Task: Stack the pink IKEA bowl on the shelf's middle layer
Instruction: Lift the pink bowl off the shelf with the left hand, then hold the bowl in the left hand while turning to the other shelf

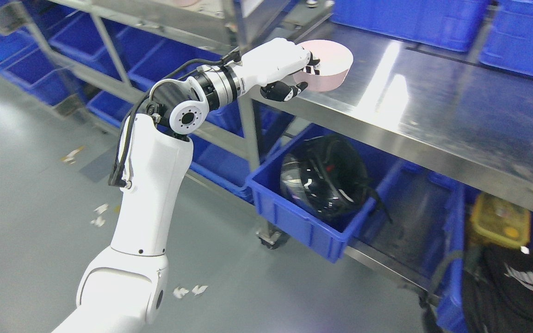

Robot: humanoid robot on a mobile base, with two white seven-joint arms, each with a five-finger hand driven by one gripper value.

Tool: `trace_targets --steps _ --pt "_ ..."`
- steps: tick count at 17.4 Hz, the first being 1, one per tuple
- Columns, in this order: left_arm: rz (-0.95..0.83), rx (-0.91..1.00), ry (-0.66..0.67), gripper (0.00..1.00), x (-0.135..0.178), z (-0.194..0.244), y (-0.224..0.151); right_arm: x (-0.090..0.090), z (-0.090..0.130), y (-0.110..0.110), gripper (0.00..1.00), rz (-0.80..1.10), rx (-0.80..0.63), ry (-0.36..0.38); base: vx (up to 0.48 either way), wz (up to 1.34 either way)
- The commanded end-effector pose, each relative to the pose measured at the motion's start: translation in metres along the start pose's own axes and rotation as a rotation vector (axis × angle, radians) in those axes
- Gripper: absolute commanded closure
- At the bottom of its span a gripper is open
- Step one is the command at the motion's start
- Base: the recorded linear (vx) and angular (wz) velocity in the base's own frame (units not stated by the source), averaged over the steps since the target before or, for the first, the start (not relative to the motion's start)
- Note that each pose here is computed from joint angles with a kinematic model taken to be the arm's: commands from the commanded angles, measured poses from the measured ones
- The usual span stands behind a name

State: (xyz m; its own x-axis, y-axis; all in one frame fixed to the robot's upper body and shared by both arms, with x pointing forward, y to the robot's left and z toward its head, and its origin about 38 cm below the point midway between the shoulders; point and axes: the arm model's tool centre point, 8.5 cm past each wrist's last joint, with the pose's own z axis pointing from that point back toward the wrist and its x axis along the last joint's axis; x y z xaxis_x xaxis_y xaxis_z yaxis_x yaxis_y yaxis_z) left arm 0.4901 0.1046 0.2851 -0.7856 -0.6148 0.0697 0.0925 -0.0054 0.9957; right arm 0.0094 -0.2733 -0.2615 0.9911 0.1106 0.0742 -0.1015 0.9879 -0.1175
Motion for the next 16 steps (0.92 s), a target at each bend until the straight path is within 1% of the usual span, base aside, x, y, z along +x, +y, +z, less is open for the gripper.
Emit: trace_targets --steps 1,4,7,8,11,16 --pt "-0.064 0.053 -0.025 0.98 0.013 0.029 -0.005 -0.01 0.0 -0.01 0.0 0.002 -0.011 0.008 0.007 1.21" --pt "-0.052 0.035 -0.04 0.98 0.016 0.031 -0.022 -0.01 0.0 -0.01 0.0 0.002 -0.011 0.008 0.001 1.35" --pt "-0.074 0.059 -0.057 0.99 0.021 0.033 -0.018 -0.01 0.0 -0.01 0.0 0.002 -0.011 0.008 0.028 1.31" --pt "-0.092 0.095 -0.081 0.99 0.024 0.036 -0.016 -0.01 0.0 -0.01 0.0 0.002 -0.011 0.008 0.051 1.16" --pt "-0.101 0.09 -0.136 0.98 0.03 0.045 -0.041 -0.01 0.0 -0.01 0.0 0.002 -0.011 0.008 0.069 0.85" --pt "-0.064 0.127 -0.176 0.98 0.039 0.053 -0.047 -0.01 0.0 -0.01 0.0 0.002 -0.011 0.008 0.138 0.49"
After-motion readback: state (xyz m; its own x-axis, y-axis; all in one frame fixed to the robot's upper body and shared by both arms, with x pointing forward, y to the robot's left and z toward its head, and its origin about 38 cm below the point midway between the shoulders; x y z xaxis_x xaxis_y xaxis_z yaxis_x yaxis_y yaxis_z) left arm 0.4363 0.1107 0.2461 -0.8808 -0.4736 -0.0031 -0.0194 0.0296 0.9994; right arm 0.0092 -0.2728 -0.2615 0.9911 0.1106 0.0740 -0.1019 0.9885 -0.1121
